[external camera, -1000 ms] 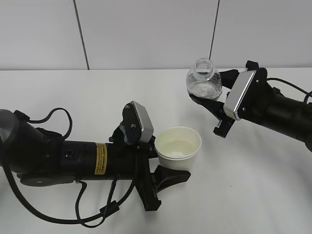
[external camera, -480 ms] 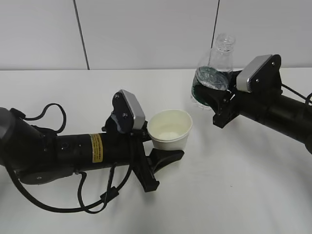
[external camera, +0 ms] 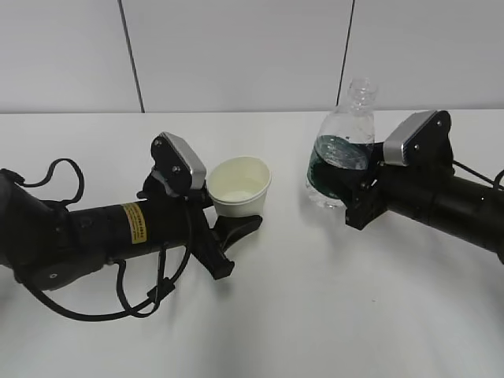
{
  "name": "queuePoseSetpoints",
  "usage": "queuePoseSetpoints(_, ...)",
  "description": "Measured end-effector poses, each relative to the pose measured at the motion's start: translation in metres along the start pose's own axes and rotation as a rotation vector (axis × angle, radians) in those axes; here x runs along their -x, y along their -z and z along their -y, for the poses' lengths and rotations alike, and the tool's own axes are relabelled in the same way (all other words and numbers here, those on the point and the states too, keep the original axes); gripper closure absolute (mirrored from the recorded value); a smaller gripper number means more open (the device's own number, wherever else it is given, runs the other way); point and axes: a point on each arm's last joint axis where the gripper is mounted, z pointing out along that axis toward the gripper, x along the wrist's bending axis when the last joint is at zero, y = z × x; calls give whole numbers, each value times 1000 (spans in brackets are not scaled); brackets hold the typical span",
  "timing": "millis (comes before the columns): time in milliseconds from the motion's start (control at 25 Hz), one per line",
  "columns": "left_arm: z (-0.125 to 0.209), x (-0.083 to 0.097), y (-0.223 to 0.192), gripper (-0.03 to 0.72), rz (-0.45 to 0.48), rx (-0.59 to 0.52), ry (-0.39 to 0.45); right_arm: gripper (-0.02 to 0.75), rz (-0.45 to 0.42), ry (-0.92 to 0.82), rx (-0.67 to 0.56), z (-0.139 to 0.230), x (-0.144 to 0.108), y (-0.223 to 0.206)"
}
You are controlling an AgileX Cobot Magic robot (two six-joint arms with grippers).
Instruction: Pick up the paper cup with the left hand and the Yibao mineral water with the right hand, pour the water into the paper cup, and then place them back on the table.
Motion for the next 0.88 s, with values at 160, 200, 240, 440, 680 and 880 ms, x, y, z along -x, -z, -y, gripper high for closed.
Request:
queuePoseSetpoints(160,14,-7,-3,265,-78,-12,40,358,-13,-33,-64,16,-2,-2)
queuePoseSetpoints(200,17,-10,-3,265,-103,-8,56,358,-15,-41,-76,21,-3,-2)
queuePoseSetpoints(240,21,-13,-3,265,-126,-4,74,358,-18,-49,-88,26,-4,-3)
queuePoseSetpoints(440,32,-24,-2,265,-234,37,147,358,-28,-79,-113,39,-7,-4)
queuePoseSetpoints(680,42,-24,-3,265,-245,15,143,358,-39,-87,-132,52,-10,-5)
queuePoseSetpoints(880,43,-23,-4,265,-233,10,137,358,-36,-57,-131,54,-10,-5)
